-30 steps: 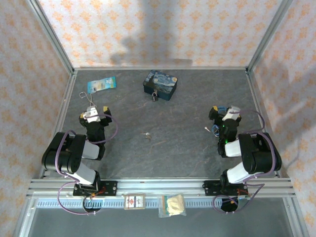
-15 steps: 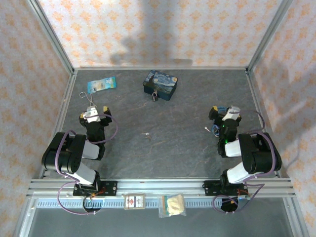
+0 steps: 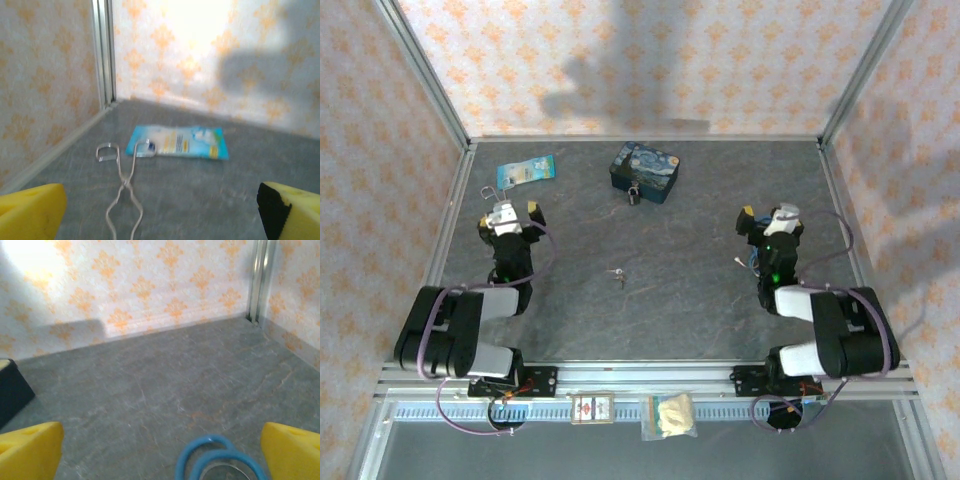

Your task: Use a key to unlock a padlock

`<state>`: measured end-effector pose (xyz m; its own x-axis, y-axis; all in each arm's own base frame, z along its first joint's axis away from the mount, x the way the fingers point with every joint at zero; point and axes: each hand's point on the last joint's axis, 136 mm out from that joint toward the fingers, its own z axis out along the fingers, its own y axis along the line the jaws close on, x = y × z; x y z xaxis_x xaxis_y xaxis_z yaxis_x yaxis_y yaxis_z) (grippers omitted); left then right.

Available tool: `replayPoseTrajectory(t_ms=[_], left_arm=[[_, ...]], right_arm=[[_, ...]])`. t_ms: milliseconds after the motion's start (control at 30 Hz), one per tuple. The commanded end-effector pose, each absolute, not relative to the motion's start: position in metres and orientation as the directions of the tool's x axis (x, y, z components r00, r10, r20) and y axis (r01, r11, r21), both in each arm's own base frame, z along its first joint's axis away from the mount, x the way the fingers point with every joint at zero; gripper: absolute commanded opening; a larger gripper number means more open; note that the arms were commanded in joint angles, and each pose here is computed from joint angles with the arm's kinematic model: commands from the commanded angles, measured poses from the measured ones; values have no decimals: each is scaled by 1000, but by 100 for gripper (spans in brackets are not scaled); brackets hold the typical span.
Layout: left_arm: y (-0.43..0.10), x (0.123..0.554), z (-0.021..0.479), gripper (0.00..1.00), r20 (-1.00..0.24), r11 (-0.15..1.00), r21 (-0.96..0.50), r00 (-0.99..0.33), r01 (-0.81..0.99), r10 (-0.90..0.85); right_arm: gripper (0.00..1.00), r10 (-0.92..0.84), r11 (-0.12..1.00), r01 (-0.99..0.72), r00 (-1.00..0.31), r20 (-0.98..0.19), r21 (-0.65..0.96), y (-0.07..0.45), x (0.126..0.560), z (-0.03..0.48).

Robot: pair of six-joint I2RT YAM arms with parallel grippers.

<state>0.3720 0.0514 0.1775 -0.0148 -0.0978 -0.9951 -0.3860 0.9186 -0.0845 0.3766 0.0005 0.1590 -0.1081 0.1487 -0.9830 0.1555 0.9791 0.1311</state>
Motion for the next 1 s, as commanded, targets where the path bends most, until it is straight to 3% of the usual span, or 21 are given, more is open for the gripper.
replayPoseTrajectory(t_ms=[0,133,333,467,700,833,967], left_arm=[[54,371,189,99,-985,884,-143,-23,-445,-171],[29,379,203,99,-926,876,-360,8,-322,-378],[-25,389,193,99,-763,780,-609,-163,-142,-625],[-29,383,182,99,-715,748,-640,-219,-178,-664],[-2,369,182,99,-675,681,-689,-123,-248,-728],[16,362,166,99,-635,631,-715,-98,-300,-766],[26,357,153,99,-631,622,-706,-98,-340,-770]], right_arm=[[100,192,969,185,-140,-971,165,3,380,175],[100,248,967,100,-196,-949,233,35,382,193],[99,129,966,-161,-378,-917,203,132,375,199],[98,10,920,-340,-479,-878,196,216,354,191],[88,-328,739,-659,-534,-779,141,354,291,150],[80,-507,693,-719,-542,-670,57,384,278,111],[75,-609,705,-707,-566,-555,-52,380,289,76]])
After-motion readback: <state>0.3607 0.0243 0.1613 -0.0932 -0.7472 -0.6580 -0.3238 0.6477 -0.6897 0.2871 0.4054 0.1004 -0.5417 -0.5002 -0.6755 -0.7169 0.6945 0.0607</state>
